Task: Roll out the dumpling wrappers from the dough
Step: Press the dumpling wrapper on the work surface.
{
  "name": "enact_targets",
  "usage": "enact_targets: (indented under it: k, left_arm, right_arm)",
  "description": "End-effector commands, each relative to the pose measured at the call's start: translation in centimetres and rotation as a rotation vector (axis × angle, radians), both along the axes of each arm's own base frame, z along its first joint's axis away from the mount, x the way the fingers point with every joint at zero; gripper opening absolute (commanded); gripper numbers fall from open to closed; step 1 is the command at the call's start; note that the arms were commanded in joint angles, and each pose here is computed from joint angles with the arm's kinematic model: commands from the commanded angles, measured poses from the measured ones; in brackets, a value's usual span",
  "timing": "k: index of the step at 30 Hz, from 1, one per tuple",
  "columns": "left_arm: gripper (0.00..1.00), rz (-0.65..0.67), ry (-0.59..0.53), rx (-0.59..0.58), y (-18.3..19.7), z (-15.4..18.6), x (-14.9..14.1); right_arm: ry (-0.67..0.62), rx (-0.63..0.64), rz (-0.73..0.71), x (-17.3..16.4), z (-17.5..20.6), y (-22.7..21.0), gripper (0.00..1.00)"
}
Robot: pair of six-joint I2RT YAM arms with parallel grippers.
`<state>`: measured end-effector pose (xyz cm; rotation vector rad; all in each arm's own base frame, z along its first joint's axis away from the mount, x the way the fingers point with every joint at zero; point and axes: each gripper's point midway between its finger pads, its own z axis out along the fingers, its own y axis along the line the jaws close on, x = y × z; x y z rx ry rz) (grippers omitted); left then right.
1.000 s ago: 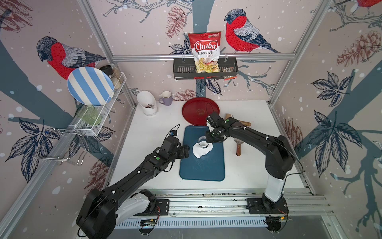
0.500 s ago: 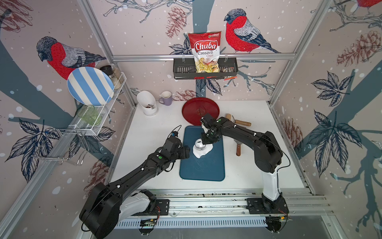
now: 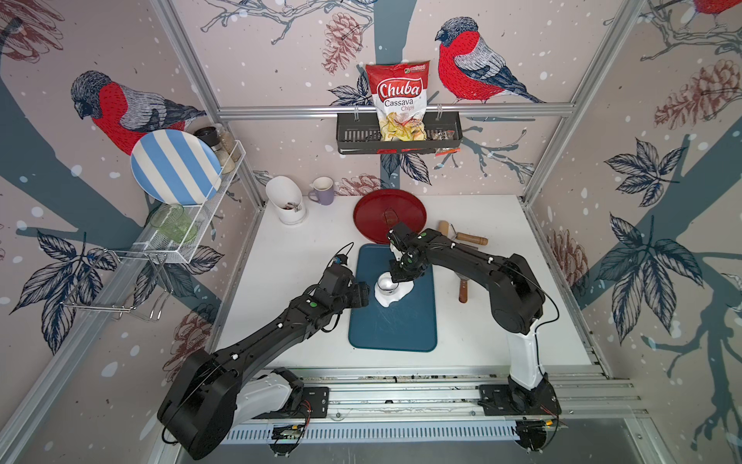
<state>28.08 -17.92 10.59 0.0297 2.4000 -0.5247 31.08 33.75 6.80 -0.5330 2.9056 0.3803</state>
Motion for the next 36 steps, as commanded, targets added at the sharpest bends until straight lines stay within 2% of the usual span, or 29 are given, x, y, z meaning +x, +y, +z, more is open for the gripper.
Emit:
enact_targets:
  k: [1,22,27,36]
  left_arm:
    - [0.77,-0.015,-0.016,-0.025,-0.6,0.3,0.3]
    - [0.73,-0.022,-0.011,-0.031,-1.0,0.3,0.6]
    - [0.68,-0.039,-0.001,-0.036,-1.5,0.2,0.7]
    - [0.54,-0.104,0.045,-0.043,-3.8,-0.6,2.1]
  right_arm:
    - [0.009,0.003,0.012,-0.2,-0.5,0.1,0.00]
    - [0.021,0.004,-0.001,-0.1,-1.9,-0.6,0.00]
    - [0.026,-0.003,0.003,-0.2,-2.3,-0.8,0.00]
    - [0.025,-0.006,0.004,-0.3,-2.3,-0.8,0.00]
